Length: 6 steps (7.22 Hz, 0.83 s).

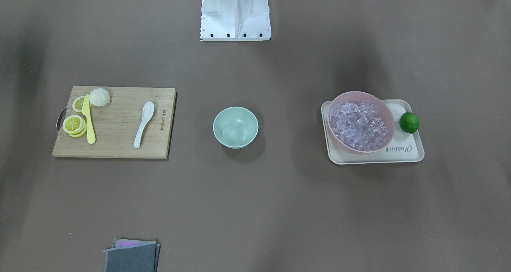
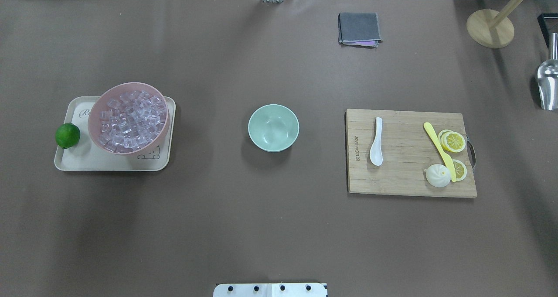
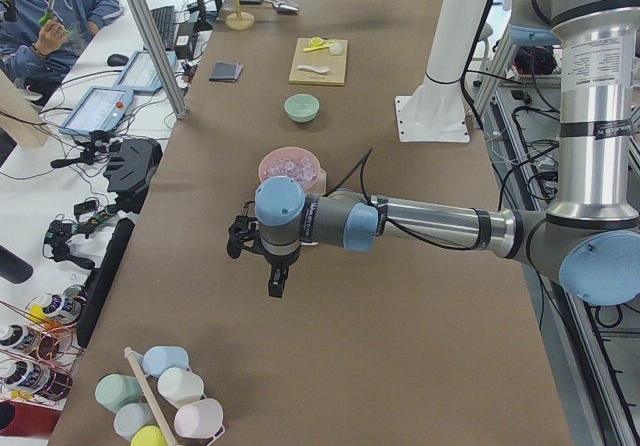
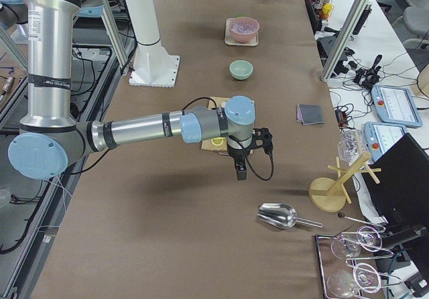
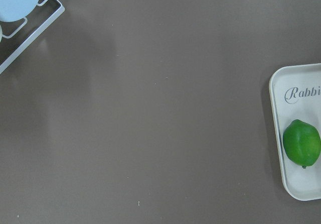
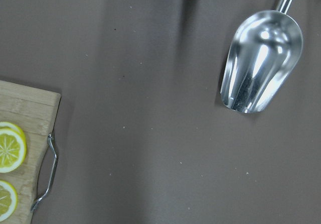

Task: Put spoon and ice into bowl

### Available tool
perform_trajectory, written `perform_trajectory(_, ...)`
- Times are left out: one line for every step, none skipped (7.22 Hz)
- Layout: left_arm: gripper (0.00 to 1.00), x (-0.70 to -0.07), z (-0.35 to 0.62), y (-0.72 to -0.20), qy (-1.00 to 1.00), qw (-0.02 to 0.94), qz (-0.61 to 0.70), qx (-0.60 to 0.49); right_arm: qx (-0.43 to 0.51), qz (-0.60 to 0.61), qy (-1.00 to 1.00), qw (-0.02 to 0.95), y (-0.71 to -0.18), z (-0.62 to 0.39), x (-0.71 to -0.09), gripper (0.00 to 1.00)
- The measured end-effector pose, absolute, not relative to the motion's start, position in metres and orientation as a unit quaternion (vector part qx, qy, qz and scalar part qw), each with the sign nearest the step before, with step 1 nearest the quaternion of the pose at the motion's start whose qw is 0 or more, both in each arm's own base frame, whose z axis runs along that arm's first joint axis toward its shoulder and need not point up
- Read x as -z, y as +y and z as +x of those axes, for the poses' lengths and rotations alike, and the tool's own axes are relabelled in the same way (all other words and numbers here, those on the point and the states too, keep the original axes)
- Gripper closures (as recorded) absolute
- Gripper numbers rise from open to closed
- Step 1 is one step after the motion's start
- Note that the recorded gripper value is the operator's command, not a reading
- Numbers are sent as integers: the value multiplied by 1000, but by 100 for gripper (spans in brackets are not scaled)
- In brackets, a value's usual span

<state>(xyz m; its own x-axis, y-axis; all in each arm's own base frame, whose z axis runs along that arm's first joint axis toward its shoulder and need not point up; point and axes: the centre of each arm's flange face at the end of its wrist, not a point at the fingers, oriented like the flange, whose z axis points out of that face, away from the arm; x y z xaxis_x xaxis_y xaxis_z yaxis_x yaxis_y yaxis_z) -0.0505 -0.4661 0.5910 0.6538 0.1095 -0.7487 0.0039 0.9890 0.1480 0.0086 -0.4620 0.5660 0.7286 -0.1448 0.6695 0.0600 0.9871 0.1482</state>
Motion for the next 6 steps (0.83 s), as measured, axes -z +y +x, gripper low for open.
perform_trajectory(2, -587, -51, -468, 414, 907, 70, -26, 51, 51, -363, 929, -456, 12, -572, 0)
perform_trajectory(2, -584, -51, -469, 413, 908, 69, -19, 48, 46, -364, 929, -449, 13, -577, 0)
perform_trajectory(2, -584, -51, -467, 414, 908, 68, -14, 46, 42, -364, 929, -444, 14, -581, 0)
perform_trajectory(2, -583, -51, -466, 413, 908, 67, -13, 45, 40, -364, 930, -442, 15, -583, 0)
perform_trajectory(2, -583, -51, -466, 413, 908, 68, -13, 44, 39, -363, 930, -442, 15, -584, 0)
perform_trajectory(2, -581, -51, -466, 413, 908, 69, -13, 43, 38, -363, 930, -441, 15, -585, 0)
